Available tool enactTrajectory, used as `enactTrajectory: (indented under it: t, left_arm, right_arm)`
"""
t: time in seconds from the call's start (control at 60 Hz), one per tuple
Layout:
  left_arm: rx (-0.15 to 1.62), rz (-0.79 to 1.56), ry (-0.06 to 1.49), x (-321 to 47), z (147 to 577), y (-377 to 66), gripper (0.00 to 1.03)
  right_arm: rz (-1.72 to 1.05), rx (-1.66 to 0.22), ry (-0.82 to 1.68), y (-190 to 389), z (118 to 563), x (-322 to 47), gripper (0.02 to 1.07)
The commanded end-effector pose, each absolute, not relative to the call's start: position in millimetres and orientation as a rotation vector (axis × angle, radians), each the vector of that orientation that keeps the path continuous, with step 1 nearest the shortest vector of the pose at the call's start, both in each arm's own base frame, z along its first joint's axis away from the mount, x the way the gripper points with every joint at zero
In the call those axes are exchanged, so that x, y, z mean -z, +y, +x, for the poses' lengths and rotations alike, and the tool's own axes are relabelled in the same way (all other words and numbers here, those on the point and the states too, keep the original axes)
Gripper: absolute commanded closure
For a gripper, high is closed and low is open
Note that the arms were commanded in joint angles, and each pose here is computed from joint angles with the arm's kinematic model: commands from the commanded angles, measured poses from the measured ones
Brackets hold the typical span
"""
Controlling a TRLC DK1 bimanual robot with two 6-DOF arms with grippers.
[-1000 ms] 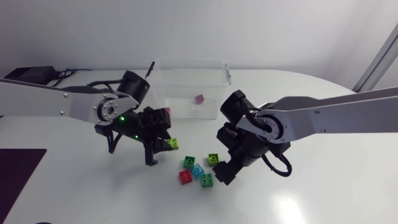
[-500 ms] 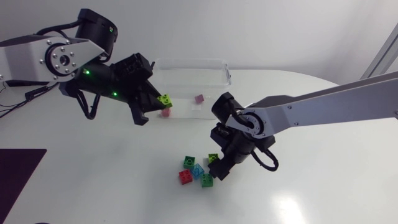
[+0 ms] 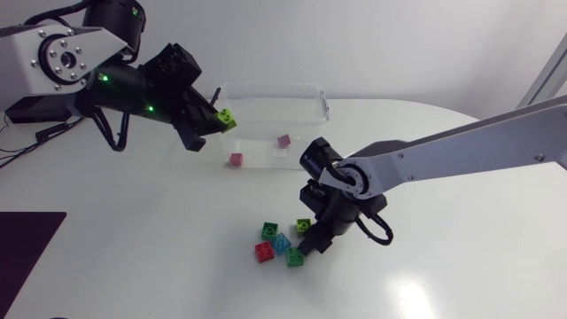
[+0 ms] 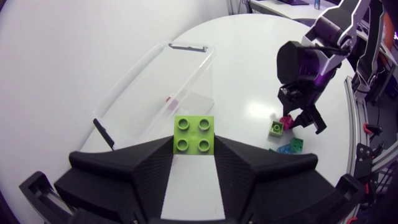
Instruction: Place the duplo bricks in the container
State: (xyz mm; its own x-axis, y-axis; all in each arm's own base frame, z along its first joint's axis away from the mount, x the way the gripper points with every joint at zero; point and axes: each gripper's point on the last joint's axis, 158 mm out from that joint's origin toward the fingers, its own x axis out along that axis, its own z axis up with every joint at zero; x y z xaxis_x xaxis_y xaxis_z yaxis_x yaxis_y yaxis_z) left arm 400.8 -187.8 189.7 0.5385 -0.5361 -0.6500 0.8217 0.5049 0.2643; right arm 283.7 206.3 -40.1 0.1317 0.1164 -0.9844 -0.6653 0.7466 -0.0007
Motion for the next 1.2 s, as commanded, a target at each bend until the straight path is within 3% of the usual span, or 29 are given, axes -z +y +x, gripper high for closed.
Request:
enactTrajectory:
  t: [0.0,0.233,0.4,0.6,0.833,1.033,1.183]
  left_arm:
    - [0.821,0.566,0.470,-220,416,-185,0.63]
    - [0.767,0.519,0.438,-234,455,-185,0.60]
    - [0.739,0.501,0.478,-213,488,-187,0.32]
    - [0.701,0.482,0.511,-185,524,-187,0.13]
    - [0.678,0.472,0.525,-172,538,-187,0.12]
    - [0.691,0.480,0.568,-157,517,-180,0.10]
    - [0.673,0.483,0.546,-167,496,-167,0.09]
  right_arm:
    - [-0.497,-0.582,1.341,204,284,48,0.80]
    - [-0.498,-0.576,1.286,200,282,26,0.81]
    - [-0.472,-0.561,1.227,195,289,-9,0.81]
    - [-0.455,-0.557,1.159,195,292,-49,0.81]
    - [-0.423,-0.543,1.089,194,303,-81,0.81]
    - [-0.371,-0.502,0.983,191,337,-130,0.81]
    - [-0.332,-0.468,0.908,189,368,-163,0.81]
